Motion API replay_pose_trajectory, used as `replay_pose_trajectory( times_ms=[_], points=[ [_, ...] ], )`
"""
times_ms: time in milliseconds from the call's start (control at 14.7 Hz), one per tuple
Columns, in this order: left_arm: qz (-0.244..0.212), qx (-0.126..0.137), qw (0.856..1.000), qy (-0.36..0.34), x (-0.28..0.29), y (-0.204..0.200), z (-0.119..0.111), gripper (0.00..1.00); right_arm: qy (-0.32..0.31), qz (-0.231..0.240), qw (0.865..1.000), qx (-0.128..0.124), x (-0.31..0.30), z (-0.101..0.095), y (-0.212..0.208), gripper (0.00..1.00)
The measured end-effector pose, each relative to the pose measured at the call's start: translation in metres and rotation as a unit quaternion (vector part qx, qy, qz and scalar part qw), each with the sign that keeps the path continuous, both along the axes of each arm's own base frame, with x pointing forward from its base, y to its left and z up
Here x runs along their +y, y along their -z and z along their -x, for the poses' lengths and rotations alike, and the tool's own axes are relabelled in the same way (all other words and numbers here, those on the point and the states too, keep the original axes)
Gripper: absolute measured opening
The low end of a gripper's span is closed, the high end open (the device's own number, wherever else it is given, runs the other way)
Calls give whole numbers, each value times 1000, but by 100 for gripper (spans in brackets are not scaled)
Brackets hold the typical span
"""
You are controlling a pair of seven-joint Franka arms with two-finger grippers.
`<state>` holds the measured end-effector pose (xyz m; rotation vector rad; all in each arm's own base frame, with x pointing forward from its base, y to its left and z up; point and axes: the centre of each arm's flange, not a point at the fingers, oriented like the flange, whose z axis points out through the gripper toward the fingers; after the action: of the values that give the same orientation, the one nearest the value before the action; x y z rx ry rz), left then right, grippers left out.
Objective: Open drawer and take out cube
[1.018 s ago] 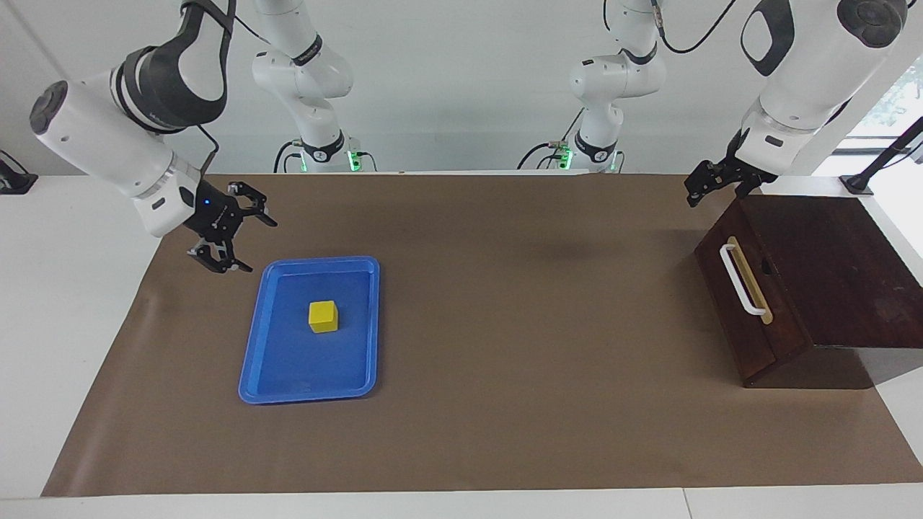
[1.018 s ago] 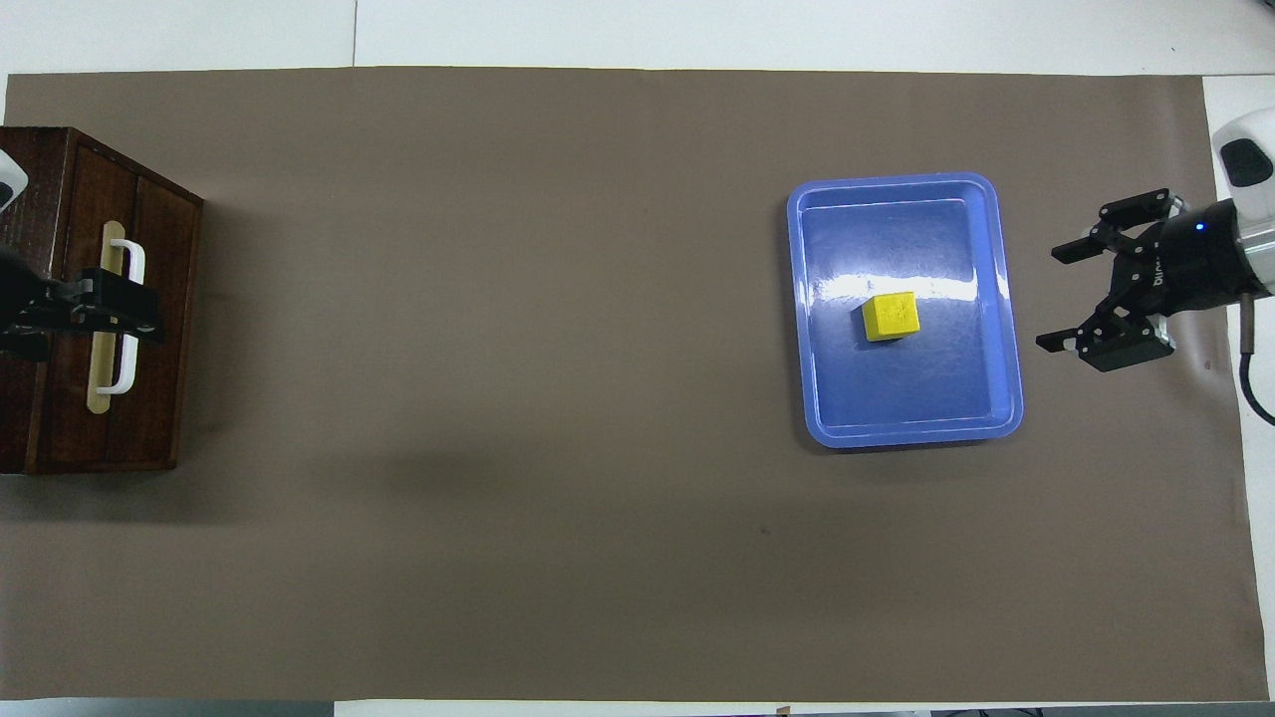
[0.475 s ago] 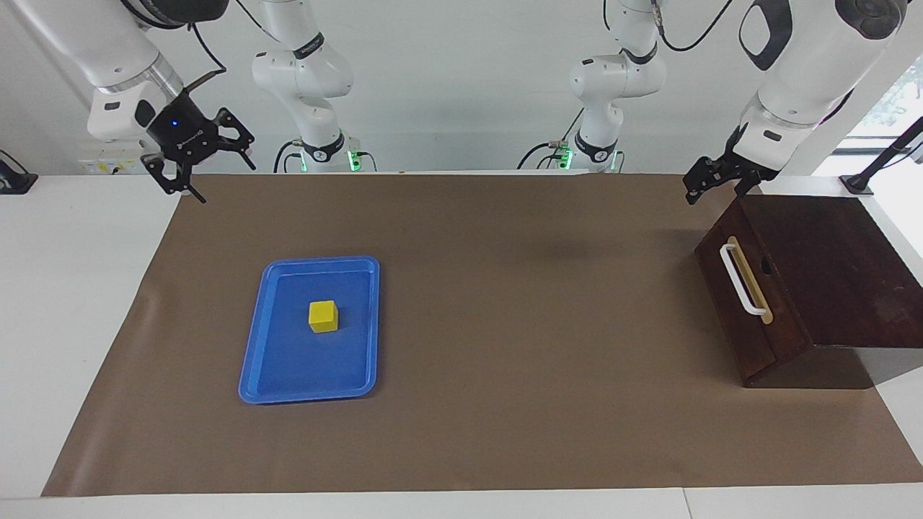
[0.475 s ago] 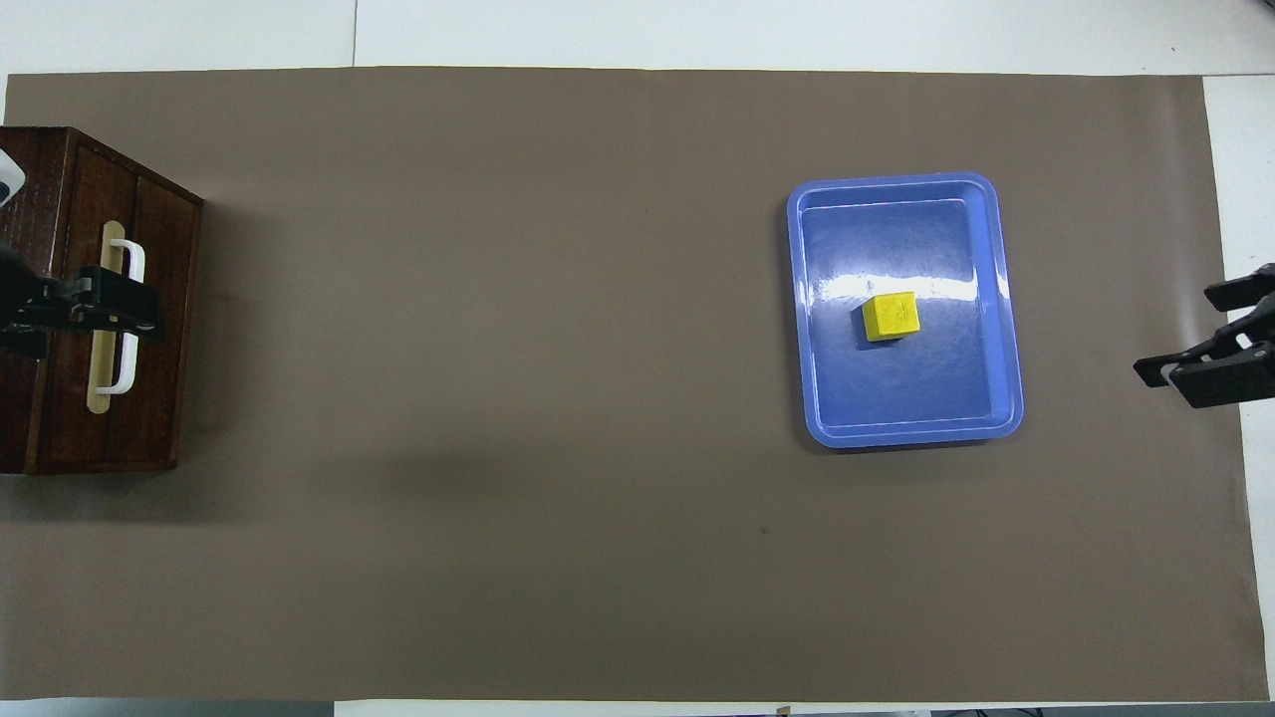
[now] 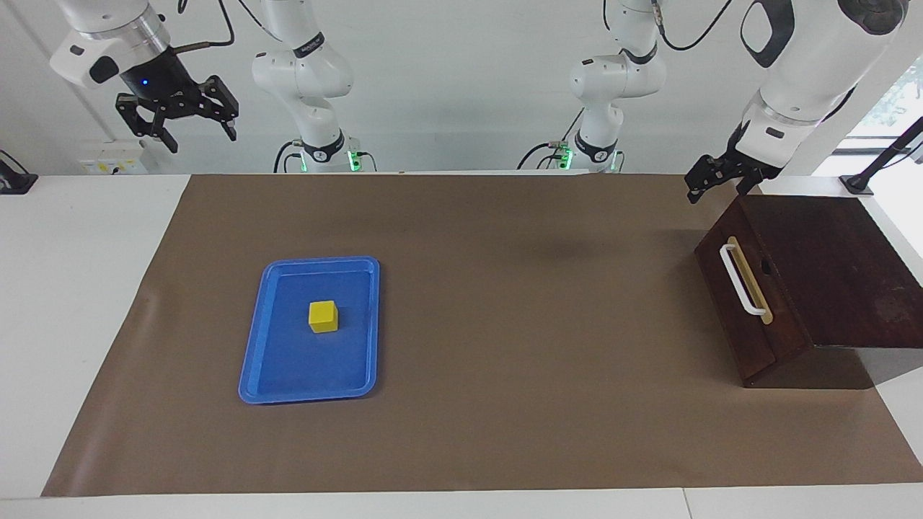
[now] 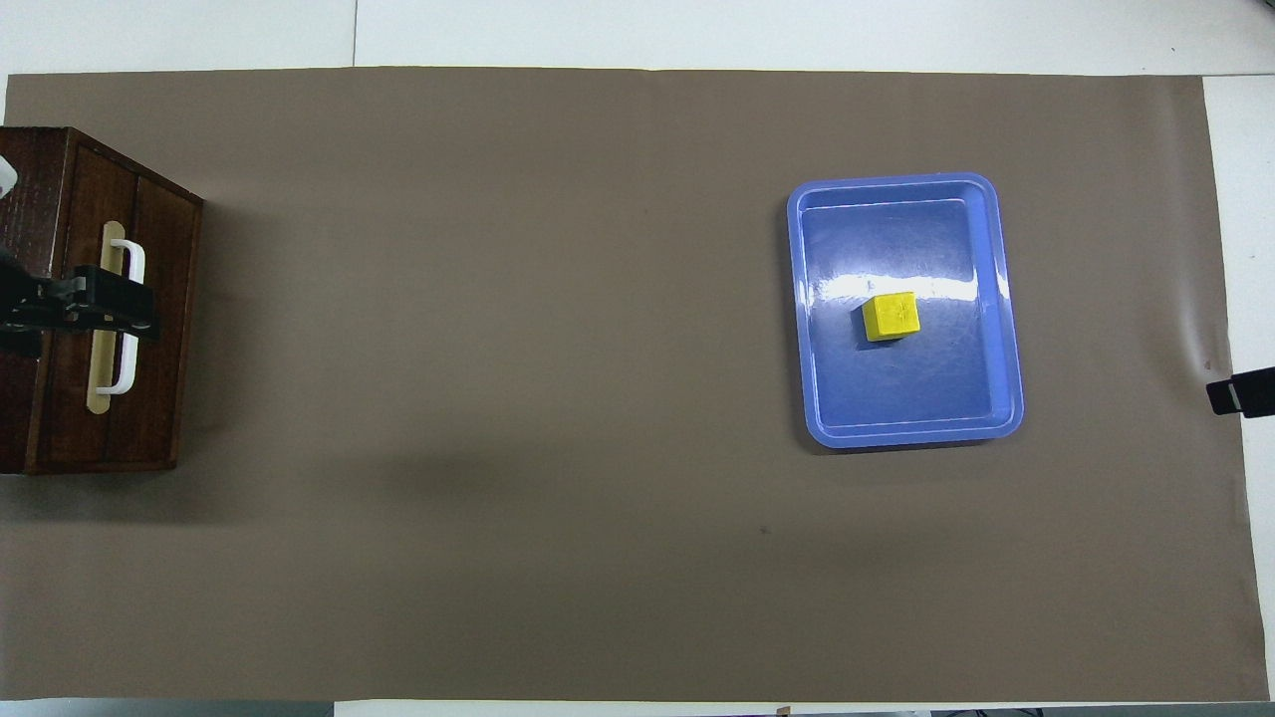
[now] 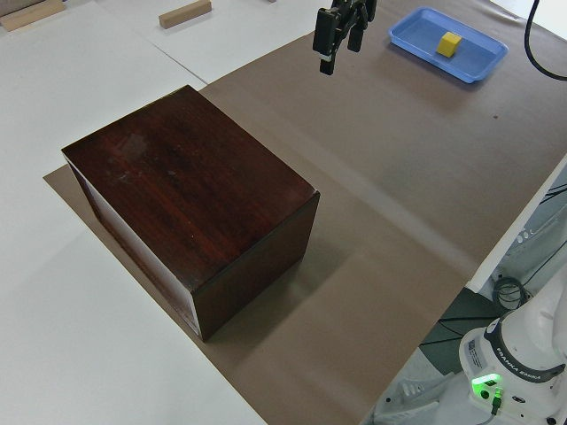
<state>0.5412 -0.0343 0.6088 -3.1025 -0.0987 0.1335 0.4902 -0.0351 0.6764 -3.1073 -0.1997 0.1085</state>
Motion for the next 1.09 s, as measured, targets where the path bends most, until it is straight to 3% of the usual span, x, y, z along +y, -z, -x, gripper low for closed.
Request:
replay_pose_trajectory(
  times_ms=[204,407,611,1086],
  points=[
    [0,0,1000,0,0,0,0,100,8,19,1000,-9,-2,-17,22,100],
    [0,-1,1000,1,-1,0,0,100,7,25,1000,7,-10,-31,48,100],
    [1,-5,1000,2,-2,-1,-1,100,11,21,999,28,-13,-30,56,100],
    [7,-20,1000,1,-3,-3,-4,100,12,24,1000,6,-13,-33,43,100]
  ],
)
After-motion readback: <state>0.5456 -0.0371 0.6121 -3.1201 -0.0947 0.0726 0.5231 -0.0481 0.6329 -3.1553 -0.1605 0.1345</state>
